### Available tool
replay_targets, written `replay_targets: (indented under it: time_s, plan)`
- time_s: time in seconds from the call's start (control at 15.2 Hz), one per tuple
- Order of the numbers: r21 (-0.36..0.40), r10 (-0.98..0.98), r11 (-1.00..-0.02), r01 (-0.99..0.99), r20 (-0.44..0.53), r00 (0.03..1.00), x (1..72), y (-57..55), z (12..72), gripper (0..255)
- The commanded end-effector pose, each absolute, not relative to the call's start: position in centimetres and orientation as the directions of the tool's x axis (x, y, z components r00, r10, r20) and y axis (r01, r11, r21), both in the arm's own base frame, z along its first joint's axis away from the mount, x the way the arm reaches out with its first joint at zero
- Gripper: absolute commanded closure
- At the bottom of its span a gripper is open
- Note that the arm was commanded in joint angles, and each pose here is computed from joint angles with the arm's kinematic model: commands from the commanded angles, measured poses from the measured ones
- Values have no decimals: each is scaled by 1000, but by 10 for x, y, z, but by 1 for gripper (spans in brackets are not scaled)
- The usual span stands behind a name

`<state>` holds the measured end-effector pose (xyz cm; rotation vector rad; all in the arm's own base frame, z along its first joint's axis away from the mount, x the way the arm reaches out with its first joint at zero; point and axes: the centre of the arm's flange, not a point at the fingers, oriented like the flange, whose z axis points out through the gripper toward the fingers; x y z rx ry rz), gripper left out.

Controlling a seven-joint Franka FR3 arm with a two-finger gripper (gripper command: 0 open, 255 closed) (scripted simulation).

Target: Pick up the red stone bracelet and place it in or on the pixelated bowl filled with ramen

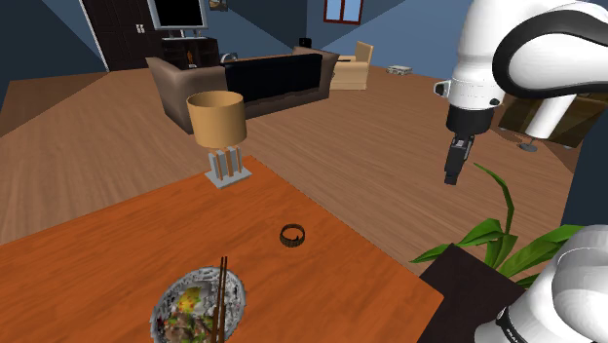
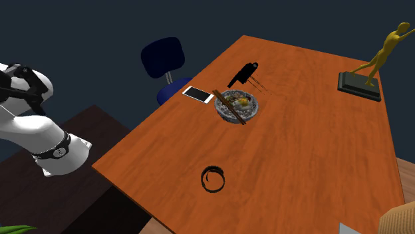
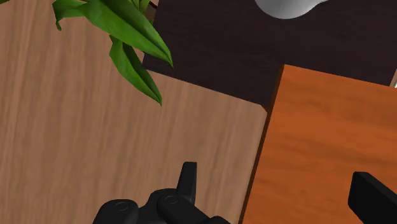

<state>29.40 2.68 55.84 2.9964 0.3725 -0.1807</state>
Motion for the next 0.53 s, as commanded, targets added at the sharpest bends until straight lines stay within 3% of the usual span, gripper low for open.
replay_targets:
  time_s: [0.0,0.46]
  plan:
    - [101,236,-963,250,-132,963,294,27,558,0]
    - [72,243,-965,252,-114,963,347,71,503,0]
